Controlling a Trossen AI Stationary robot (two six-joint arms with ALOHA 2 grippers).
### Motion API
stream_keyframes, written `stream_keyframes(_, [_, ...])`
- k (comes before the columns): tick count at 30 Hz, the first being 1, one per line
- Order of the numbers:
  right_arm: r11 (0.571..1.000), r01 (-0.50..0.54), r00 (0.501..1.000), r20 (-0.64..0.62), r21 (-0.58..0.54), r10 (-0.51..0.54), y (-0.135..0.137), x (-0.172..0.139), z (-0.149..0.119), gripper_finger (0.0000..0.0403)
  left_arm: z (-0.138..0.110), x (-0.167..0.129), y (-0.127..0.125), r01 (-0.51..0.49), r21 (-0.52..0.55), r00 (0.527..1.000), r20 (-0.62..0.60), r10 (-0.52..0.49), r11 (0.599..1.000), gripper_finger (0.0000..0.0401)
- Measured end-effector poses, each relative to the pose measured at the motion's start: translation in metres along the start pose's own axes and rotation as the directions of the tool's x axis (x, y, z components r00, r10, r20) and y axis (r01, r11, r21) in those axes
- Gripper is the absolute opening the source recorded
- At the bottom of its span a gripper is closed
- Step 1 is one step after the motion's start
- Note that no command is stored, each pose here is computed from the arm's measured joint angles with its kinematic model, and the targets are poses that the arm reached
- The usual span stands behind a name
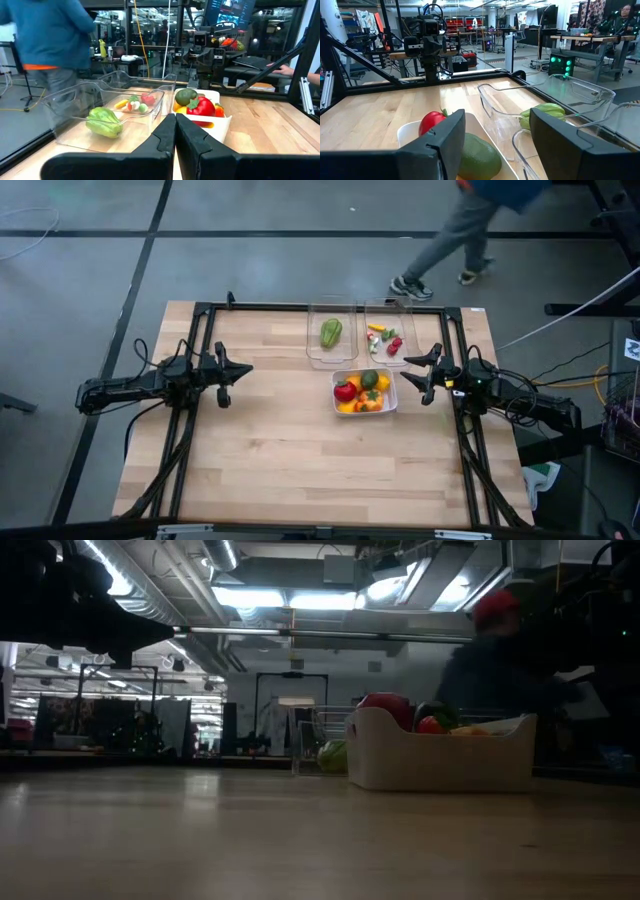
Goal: Sort produce into baskets
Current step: Return to Home Position
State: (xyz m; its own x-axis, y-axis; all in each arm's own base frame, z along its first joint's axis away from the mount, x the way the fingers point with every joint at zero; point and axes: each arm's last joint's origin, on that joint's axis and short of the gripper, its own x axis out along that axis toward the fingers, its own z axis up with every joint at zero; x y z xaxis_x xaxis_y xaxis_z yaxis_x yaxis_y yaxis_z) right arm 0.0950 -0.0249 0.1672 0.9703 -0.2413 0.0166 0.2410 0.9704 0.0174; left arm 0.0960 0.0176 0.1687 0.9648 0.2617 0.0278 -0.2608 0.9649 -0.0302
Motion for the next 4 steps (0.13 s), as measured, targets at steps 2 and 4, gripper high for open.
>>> stream_keyframes(2, [1.0,0.0,1.0,0.0,0.0,0.0,0.0,0.0,0.0,0.0218,0.0,0.0,0.0,0.0,0.0,1.0,0.0,0.0,1.0,0.0005])
stream_keyframes(4, [1.0,0.0,1.0,0.0,0.0,0.0,0.0,0.0,0.0001,0.0218,0.0,0.0,0.0,0.0,0.0,1.0,0.0,0.0,1.0,0.0005])
